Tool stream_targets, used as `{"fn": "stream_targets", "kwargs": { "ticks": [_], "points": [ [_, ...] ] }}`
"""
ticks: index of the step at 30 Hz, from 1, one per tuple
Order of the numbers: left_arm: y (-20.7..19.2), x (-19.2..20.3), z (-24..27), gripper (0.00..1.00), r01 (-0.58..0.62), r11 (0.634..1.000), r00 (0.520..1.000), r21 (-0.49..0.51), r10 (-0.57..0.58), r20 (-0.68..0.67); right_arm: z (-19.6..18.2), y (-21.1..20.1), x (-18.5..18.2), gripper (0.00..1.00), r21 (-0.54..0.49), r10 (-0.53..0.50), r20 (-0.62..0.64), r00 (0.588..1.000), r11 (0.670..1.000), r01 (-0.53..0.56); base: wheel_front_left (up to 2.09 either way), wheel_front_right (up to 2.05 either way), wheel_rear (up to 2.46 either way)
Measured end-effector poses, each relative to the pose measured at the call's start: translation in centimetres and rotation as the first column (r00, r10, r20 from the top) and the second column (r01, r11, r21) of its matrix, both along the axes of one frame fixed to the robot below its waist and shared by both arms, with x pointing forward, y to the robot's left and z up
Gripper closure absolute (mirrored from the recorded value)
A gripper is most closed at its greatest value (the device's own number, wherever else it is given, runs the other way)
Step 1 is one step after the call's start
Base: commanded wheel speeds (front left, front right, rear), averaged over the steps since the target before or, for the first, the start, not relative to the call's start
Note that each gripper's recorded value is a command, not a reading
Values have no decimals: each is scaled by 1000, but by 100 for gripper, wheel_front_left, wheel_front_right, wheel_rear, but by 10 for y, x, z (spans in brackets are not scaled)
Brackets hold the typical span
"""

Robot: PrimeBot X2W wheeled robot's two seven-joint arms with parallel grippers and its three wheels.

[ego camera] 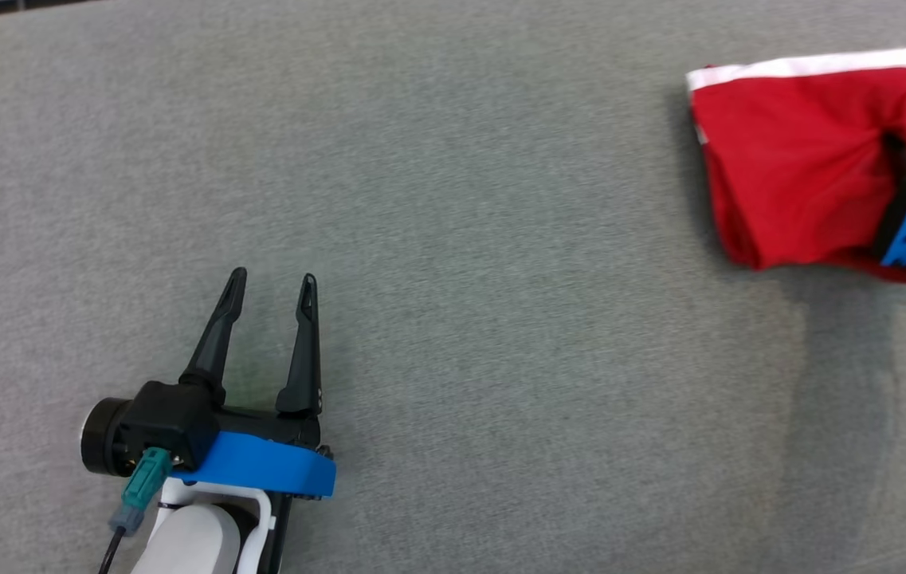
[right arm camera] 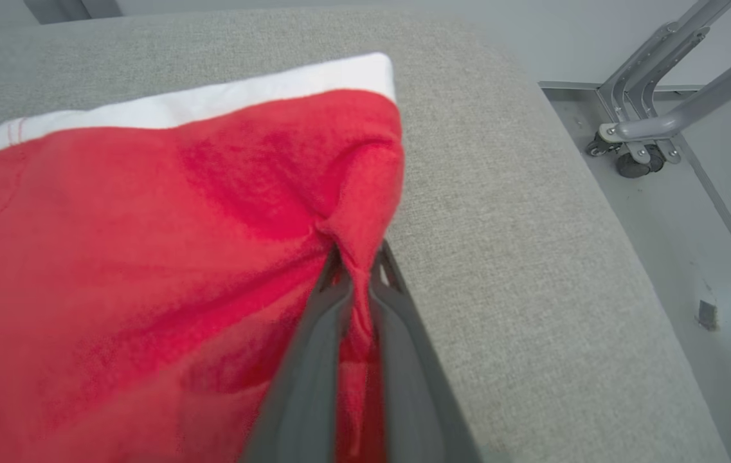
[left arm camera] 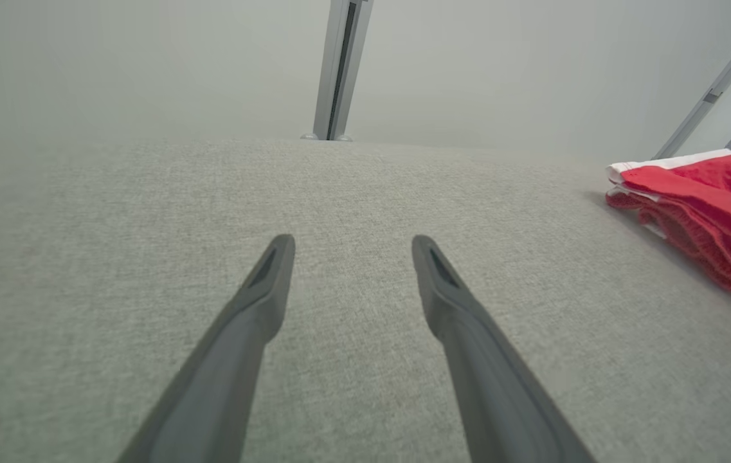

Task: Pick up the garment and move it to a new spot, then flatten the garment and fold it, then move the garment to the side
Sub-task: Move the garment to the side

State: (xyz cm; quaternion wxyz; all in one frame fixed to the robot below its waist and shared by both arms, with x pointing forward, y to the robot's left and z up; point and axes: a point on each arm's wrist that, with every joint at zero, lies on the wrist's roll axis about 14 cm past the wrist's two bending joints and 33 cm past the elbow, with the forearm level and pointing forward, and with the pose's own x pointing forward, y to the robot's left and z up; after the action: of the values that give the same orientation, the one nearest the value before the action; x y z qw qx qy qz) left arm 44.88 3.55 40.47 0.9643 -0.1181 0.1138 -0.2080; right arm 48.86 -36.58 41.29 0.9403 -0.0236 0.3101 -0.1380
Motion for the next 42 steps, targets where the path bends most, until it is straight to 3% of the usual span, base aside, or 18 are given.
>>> {"fn": "stream_targets", "kwargs": {
  "ticks": [10, 11, 12, 17, 28, 34, 42],
  "points": [
    [27, -4, -12, 0, -66, 997, 997, 32, 67, -32, 19, -37, 41, 98, -165, -19, -25, 1000, 986, 14, 0, 0, 0],
    [29, -5, -14, 0, -69, 997, 997, 35, 70, -38, 21, -40, 43, 71, -176, -24, -17, 1000, 984, 21, 0, 0, 0],
    [31, -5, -16, 0, -72, 997, 996, 40, 74, -43, 24, -43, 47, 0, -201, -24, 3, 1000, 979, 24, 0, 0, 0],
    [31, -6, -14, 0, -74, 996, 996, 41, 76, -39, 33, -38, 57, 0, -225, -11, 76, 997, 974, 27, 0, 0, 0],
    [41, -5, 8, 0, -118, 992, 993, 32, 118, 16, 47, 17, 74, 0, -190, 109, 198, 974, 979, -71, 0, 0, 0],
    [71, -6, 34, 0, -210, 977, 975, 48, 205, 90, 85, 64, 81, 0, -183, 218, 341, 915, 970, -163, 0, 0, 0],
    [119, -29, 60, 0, -354, 933, 928, 65, 342, 145, 109, 142, 53, 0, -151, 341, 468, 815, 940, -307, 0, 0, 0]
  ]
}}
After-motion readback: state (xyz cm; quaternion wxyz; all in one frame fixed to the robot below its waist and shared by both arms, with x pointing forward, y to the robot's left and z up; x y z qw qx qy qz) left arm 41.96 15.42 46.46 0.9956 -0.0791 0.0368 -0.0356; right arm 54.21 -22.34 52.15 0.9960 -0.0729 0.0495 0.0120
